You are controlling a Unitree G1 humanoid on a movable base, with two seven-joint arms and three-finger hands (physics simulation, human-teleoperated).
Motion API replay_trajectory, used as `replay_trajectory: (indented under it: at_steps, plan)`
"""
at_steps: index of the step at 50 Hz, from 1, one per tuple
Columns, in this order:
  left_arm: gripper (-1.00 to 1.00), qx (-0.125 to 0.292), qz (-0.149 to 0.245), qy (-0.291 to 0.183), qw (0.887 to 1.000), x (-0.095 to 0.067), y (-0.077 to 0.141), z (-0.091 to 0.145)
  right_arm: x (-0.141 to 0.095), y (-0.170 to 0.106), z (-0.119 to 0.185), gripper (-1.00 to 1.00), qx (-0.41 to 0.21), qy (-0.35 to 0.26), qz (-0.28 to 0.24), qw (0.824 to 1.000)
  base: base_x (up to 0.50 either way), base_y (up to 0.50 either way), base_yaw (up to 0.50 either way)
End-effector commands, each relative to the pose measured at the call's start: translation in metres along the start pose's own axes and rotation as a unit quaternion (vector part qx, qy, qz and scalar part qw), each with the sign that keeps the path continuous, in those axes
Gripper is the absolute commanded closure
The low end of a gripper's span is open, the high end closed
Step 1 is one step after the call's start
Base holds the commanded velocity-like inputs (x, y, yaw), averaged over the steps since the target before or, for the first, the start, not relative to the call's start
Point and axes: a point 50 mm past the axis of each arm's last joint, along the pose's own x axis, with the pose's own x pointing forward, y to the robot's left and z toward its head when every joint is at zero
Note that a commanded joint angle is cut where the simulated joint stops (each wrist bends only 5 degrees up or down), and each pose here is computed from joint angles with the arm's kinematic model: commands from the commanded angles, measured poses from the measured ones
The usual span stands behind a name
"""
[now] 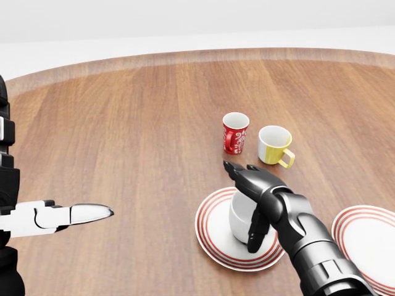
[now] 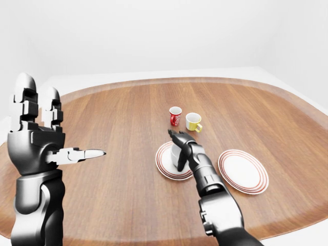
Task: Put the white mug on the left plate.
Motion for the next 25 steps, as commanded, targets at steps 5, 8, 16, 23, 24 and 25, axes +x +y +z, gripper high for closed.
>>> replay_trajectory:
  at_steps: [5,8,16,23,24,25]
  plan:
    - [-1.00,0.000,-0.001,0.000,1.000,0.000,0.000,0.000,-0.001,0.004,-0.004,-1.00,-0.001,0.004,0.016,1.000,0.00,0.00,0.00]
    - [-1.00,0.000,-0.001,0.001,1.000,0.000,0.000,0.000,-0.003,0.002,-0.003,-1.00,-0.006,0.000,0.012,1.000,0.00,0.00,0.00]
    - [-1.00,0.000,-0.001,0.002,1.000,0.000,0.000,-0.001,-0.006,-0.012,0.002,-1.00,-0.023,-0.012,-0.008,1.000,0.00,0.00,0.00]
    - [-1.00,0.000,0.000,0.000,1.000,0.000,0.000,0.000,-0.017,-0.032,0.011,-1.00,-0.020,-0.024,-0.029,0.999,0.00,0.00,0.00]
    - [-1.00,0.000,-0.001,0.000,1.000,0.000,0.000,0.000,-0.018,-0.033,0.012,-1.00,-0.019,-0.024,-0.030,0.999,0.00,0.00,0.00]
    - [-1.00,0.000,-0.001,0.000,1.000,0.000,0.000,0.000,-0.021,-0.037,0.014,-1.00,-0.020,-0.028,-0.034,0.999,0.00,0.00,0.00]
